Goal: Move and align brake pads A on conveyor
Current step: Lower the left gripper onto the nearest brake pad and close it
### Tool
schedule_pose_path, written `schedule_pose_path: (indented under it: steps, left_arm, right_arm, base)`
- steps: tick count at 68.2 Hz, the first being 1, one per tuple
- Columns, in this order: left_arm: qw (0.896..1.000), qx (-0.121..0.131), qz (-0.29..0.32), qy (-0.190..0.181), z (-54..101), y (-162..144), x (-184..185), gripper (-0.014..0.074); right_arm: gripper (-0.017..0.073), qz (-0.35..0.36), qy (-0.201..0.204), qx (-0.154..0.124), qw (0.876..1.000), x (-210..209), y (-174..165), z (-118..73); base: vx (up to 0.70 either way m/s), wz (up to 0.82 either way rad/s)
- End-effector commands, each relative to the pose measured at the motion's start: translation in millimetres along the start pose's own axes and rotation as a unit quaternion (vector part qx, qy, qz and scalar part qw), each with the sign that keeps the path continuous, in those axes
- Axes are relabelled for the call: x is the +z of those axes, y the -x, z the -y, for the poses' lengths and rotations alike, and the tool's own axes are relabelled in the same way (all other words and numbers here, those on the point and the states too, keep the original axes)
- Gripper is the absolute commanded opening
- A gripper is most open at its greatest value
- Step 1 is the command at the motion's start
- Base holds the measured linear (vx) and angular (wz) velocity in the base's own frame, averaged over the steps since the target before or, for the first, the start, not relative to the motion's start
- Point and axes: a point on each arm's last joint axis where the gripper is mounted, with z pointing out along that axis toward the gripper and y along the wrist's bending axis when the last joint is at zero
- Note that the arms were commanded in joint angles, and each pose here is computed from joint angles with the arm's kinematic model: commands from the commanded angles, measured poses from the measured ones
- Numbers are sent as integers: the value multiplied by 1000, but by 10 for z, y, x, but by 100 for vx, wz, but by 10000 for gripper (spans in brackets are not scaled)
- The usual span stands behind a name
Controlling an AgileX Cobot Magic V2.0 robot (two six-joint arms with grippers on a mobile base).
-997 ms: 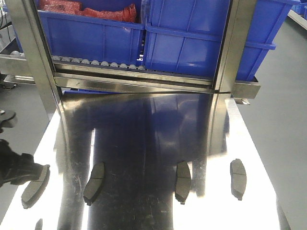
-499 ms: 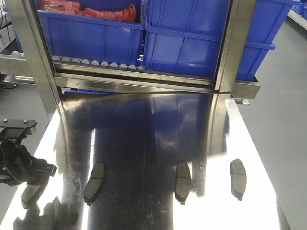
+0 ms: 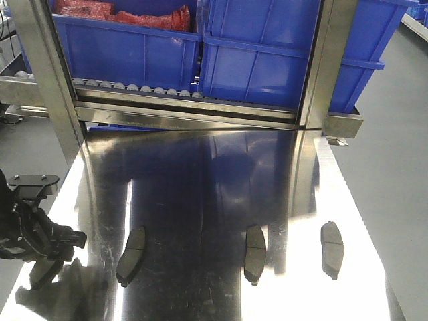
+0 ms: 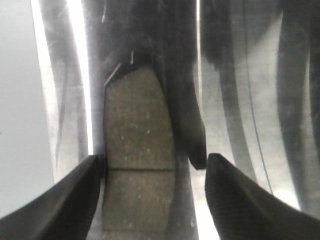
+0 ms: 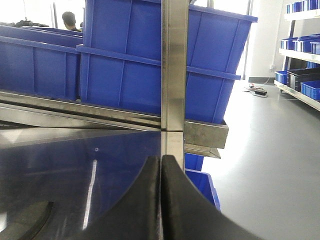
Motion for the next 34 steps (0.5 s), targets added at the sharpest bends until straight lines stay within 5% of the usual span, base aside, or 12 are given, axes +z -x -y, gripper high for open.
schedule_pose_path:
  steps: [1, 34]
  left_arm:
    - [999, -7, 47, -3, 27, 122, -128, 451]
    - [1000, -3, 3, 1, 9, 82, 51, 410]
  right_arm:
    - [-11, 36, 2, -2, 999, -6, 30, -4]
    - [-11, 36, 2, -2, 999, -6, 30, -4]
  base:
    - [0, 0]
    - [0, 0]
